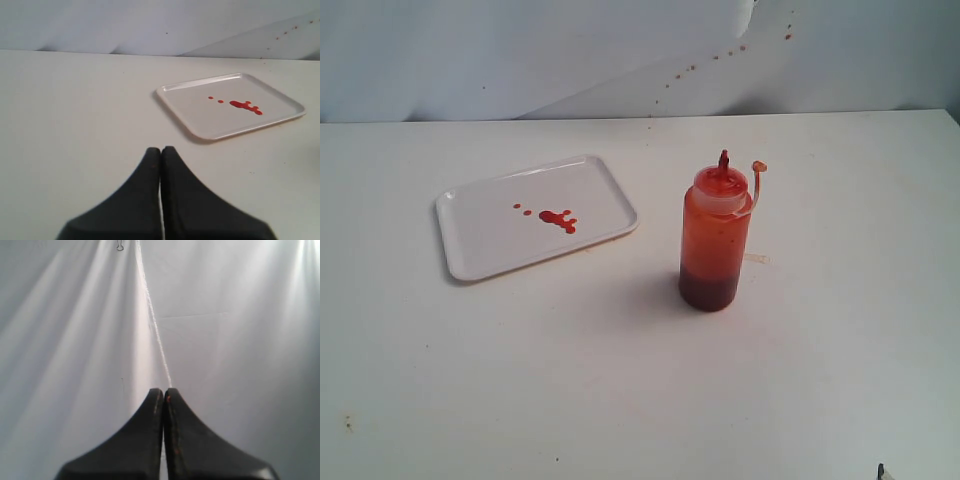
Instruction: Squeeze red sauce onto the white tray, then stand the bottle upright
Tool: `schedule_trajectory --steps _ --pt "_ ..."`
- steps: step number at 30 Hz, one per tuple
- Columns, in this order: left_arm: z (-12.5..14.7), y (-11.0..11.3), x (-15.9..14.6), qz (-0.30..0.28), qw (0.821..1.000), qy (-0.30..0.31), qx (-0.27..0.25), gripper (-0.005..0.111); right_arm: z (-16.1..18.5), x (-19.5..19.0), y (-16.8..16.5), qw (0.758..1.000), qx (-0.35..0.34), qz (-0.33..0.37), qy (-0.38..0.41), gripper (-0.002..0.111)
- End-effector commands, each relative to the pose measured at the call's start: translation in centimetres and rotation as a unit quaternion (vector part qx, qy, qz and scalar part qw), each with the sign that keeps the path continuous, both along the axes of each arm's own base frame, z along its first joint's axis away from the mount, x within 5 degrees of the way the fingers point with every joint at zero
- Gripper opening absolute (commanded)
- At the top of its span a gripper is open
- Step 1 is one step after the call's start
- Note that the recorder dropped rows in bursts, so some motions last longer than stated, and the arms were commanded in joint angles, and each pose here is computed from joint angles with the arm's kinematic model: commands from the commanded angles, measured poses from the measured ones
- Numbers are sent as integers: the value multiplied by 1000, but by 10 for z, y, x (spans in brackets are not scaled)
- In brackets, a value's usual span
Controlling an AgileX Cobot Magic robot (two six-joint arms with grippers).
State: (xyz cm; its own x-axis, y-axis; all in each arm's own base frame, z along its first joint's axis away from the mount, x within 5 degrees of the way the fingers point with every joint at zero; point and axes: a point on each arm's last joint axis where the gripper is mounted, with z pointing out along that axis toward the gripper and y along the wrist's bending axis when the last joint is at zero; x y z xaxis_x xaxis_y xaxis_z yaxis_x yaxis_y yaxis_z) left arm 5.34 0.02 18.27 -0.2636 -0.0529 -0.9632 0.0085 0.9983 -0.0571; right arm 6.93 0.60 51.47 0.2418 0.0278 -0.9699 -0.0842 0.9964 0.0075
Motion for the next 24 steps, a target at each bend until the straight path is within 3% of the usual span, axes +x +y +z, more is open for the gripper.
schedule_trajectory --steps 1,7,24 --pt "-2 2 0 20 1000 3 2 0 1 -2 0 1000 3 2 -3 0" --pt "-2 3 0 25 999 3 28 0 1 -2 0 1000 3 2 -3 0" --pt "-1 1 0 4 999 0 32 0 1 -2 0 1000 3 2 -3 0"
